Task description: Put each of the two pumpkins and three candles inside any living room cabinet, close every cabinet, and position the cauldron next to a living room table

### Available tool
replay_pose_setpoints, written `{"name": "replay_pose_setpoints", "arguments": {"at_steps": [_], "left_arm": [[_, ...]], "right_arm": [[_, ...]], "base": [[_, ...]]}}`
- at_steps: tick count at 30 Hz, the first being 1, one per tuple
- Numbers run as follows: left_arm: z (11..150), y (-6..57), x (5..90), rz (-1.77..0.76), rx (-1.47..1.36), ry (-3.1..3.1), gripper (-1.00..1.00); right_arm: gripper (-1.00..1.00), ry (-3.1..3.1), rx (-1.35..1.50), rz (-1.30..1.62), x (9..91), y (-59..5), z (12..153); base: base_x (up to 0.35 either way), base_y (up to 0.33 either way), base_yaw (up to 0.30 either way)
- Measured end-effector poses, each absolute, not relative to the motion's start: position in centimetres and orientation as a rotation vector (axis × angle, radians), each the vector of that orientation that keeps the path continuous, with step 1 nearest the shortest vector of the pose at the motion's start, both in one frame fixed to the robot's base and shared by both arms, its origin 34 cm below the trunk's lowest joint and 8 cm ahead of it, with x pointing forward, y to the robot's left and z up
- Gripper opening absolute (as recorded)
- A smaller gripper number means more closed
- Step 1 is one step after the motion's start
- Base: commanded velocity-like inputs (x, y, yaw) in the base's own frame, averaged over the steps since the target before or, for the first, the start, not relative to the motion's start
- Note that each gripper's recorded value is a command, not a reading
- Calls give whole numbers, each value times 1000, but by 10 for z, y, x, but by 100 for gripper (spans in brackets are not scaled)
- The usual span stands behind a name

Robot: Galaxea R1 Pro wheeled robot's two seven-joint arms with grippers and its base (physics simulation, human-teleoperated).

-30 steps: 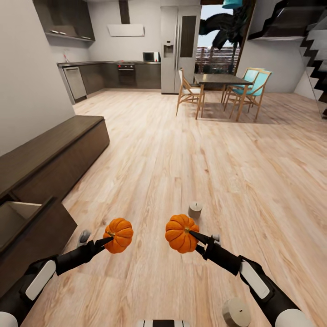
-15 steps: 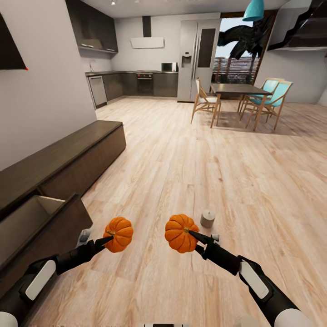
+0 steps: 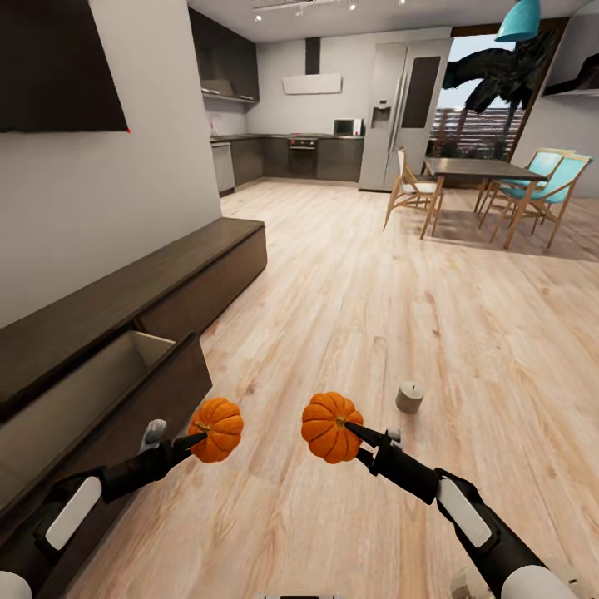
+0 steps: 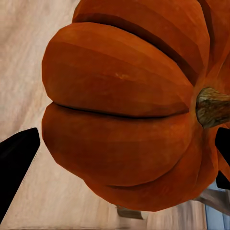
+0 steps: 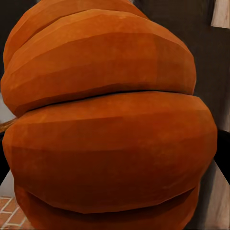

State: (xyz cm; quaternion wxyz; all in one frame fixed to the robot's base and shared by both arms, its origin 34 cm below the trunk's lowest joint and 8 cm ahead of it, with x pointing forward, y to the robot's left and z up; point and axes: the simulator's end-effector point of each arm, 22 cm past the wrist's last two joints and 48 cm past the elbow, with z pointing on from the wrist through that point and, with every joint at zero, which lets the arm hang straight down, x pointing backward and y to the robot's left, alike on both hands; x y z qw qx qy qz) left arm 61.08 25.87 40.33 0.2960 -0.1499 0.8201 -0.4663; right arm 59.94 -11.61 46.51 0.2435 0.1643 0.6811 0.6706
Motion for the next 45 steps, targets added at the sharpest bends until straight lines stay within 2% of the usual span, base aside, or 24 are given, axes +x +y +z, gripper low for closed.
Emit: {"name": "replay_pose_setpoints", "arguments": {"at_steps": [8, 27, 32, 45], "left_arm": [[405, 259, 611, -1239, -396, 2179, -100], [407, 258, 611, -1245, -397, 2173, -100], [423, 250, 610, -1371, -444, 2122, -100], [438, 250, 611, -1379, -427, 2098, -100]], "right_arm": [[-100, 1867, 496, 1749, 612, -133, 459], [-100, 1952, 533, 1658, 615, -139, 440], [-100, 1955, 530, 1657, 615, -138, 440], [-100, 1914, 514, 1652, 619, -143, 456]], "base": [[-234, 63, 260], [-2, 1, 263], [30, 0, 269], [1, 0, 269]]}}
